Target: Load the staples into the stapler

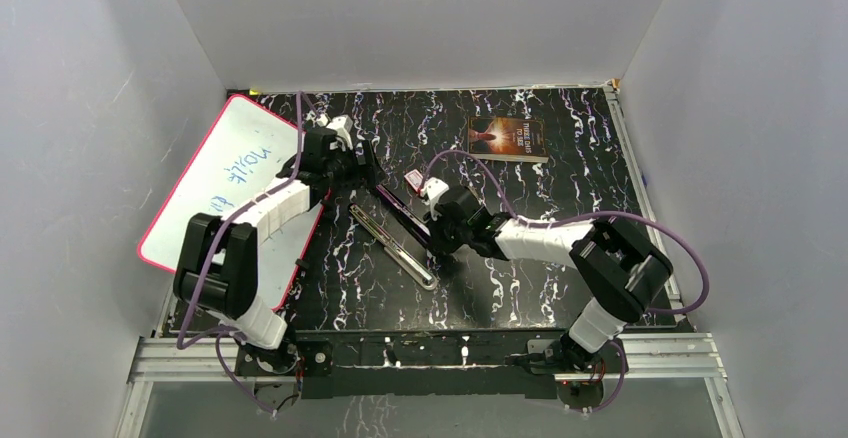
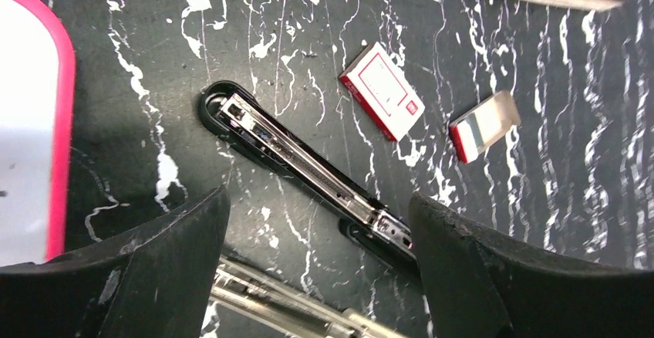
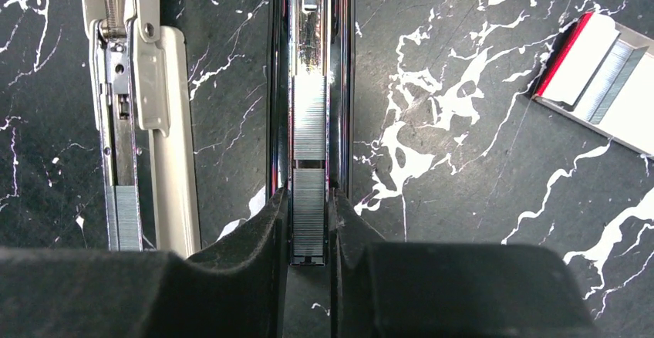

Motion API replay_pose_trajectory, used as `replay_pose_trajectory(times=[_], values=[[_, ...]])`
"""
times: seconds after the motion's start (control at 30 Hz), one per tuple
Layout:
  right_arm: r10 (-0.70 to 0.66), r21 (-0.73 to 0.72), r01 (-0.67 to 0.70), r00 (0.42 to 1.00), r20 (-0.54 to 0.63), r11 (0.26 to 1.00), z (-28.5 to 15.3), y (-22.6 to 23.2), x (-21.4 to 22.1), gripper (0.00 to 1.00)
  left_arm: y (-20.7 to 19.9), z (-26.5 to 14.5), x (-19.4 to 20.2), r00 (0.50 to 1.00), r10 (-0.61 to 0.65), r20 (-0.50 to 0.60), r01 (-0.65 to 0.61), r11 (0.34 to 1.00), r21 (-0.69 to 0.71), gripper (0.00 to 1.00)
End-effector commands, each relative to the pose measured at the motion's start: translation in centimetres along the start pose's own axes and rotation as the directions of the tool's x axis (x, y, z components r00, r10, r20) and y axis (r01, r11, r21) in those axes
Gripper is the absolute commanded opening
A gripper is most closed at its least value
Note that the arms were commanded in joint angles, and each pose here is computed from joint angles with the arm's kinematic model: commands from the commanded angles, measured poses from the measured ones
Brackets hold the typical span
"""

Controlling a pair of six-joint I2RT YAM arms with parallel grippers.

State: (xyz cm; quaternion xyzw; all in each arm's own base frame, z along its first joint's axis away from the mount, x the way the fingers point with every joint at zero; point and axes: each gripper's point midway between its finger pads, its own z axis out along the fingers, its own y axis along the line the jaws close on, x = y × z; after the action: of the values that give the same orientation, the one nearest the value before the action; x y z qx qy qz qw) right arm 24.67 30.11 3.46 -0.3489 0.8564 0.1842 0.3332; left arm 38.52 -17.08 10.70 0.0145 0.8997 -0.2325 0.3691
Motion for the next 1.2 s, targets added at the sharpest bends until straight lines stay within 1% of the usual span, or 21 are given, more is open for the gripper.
replay_pose_trajectory(times=[0.0, 0.1, 0.13, 0.23, 0.3, 0.4, 0.53, 0.73, 0.87, 1.0, 1.07, 1.1, 1.17], values=[[0.07, -0.018, -0.069, 0.994, 0.085, 0.997, 0.2, -1.3, -1.8, 0.0, -1.4, 1.2, -2.6, 0.982, -0.177, 0.064, 0.175, 0.984, 0.042, 0.85], [0.124, -0.066, -0.117, 0.987, 0.104, 0.991, 0.0, -1.6, -2.6, 0.0, -1.2, 2.2, -2.1, 0.966, -0.257, 0.04, 0.256, 0.966, 0.037, 0.86], [0.14, -0.085, -0.132, 0.985, 0.102, 0.988, 0.1, -1.6, -2.7, 0.0, -0.9, 2.4, -1.8, 0.953, -0.3, 0.033, 0.299, 0.954, 0.014, 0.86], [0.186, -0.141, -0.172, 0.978, 0.094, 0.975, 0.2, -1.5, -3.1, 0.0, -0.7, 3.1, -1.0, 0.928, -0.371, 0.022, 0.371, 0.928, 0.007, 0.89], [0.208, -0.171, -0.19, 0.974, 0.092, 0.967, 0.2, -1.3, -3.3, 0.0, -1.0, 3.5, -1.0, 0.91, -0.414, 0.021, 0.414, 0.91, 0.025, 0.92], [0.222, -0.199, -0.2, 0.971, 0.091, 0.959, 0.2, -1.0, -3.6, 0.0, -1.3, 4.5, -1.1, 0.881, -0.472, 0.026, 0.47, 0.881, 0.054, 0.93], [0.228, -0.212, -0.206, 0.969, 0.089, 0.955, 0.2, -0.8, -3.7, 0.0, -1.8, 6.2, -0.2, 0.847, -0.532, -0.002, 0.531, 0.844, 0.07, 0.9], [0.221, -0.213, -0.198, 0.971, 0.089, 0.957, 0.2, -0.8, -3.9, 0.0, -1.5, 8.2, 2.5, 0.812, -0.583, -0.029, 0.584, 0.812, 0.009, 0.85], [0.22, -0.215, -0.196, 0.971, 0.094, 0.957, 0.1, -0.8, -4.0, 0.0, -1.7, 9.1, 3.3, 0.793, -0.609, -0.032, 0.609, 0.793, 0.008, 0.78], [0.213, -0.229, -0.187, 0.973, 0.092, 0.955, 0.2, -0.6, -4.0, 0.0, -2.5, 10.0, 3.8, 0.779, -0.625, -0.051, 0.627, 0.776, 0.063, 0.67], [0.207, -0.232, -0.182, 0.974, 0.087, 0.955, 0.2, -0.5, -3.8, 0.0, -2.8, 10.2, 3.6, 0.791, -0.611, -0.047, 0.612, 0.784, 0.109, 0.58], [0.204, -0.23, -0.181, 0.976, 0.081, 0.956, 0.3, -0.6, -3.7, 0.0, -3.0, 10.1, 3.2, 0.804, -0.594, -0.035, 0.592, 0.794, 0.137, 0.53], [0.195, -0.222, -0.173, 0.978, 0.079, 0.959, 0.4, -0.7, -3.5, 0.0, -3.4, 9.9, 2.5, 0.837, -0.546, -0.011, 0.54, 0.824, 0.175, 0.47]])
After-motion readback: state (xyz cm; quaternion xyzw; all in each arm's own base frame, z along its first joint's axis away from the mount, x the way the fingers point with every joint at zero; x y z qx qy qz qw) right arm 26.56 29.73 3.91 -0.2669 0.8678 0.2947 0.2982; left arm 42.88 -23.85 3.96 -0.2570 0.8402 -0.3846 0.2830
